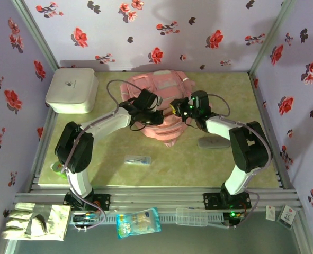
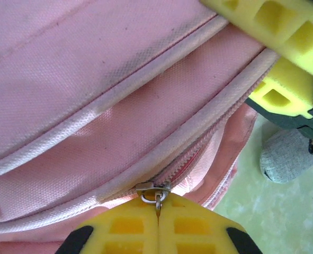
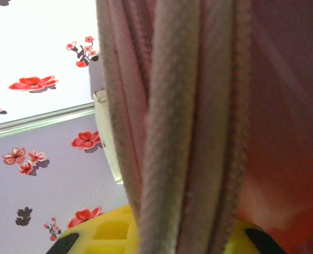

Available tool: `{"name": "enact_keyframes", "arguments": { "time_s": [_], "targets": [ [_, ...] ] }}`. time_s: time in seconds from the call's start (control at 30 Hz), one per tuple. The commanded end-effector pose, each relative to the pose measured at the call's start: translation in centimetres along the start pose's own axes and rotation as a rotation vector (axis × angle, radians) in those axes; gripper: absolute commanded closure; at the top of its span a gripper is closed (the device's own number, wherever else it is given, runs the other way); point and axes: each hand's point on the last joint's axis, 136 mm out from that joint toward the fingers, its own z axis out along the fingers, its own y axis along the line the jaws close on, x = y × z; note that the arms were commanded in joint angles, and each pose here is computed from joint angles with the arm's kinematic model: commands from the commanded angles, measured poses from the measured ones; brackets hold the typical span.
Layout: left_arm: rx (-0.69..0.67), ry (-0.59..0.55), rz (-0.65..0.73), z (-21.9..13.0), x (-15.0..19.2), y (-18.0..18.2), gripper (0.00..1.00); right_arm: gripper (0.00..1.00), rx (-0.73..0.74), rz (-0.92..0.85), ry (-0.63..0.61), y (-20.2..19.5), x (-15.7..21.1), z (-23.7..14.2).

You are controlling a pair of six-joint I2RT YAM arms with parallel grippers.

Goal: Pack books, pencil case, and school supplies into a backpack

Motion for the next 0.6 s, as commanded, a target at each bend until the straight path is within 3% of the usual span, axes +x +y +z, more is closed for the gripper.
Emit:
{"name": "enact_keyframes", "arguments": {
  "time_s": [0.0,0.33,0.57],
  "targets": [
    [0.007,0.034,0.06,-1.0,0.4,0.6,1.0,0.87,-0.01,-0.074,-0.102,1.8,-2.6,-0.4],
    [-0.098,0.144,0.169,-1.9,3.7,5.8,1.0,0.93,0.028,-0.093,-0.169,1.4,-4.8,-1.5],
    [-0.239,0.134,0.325,-2.3,2.5,9.2,1.0,0.94,0.046,-0.095,-0.203,1.2,-5.8,-2.8]
  ]
}}
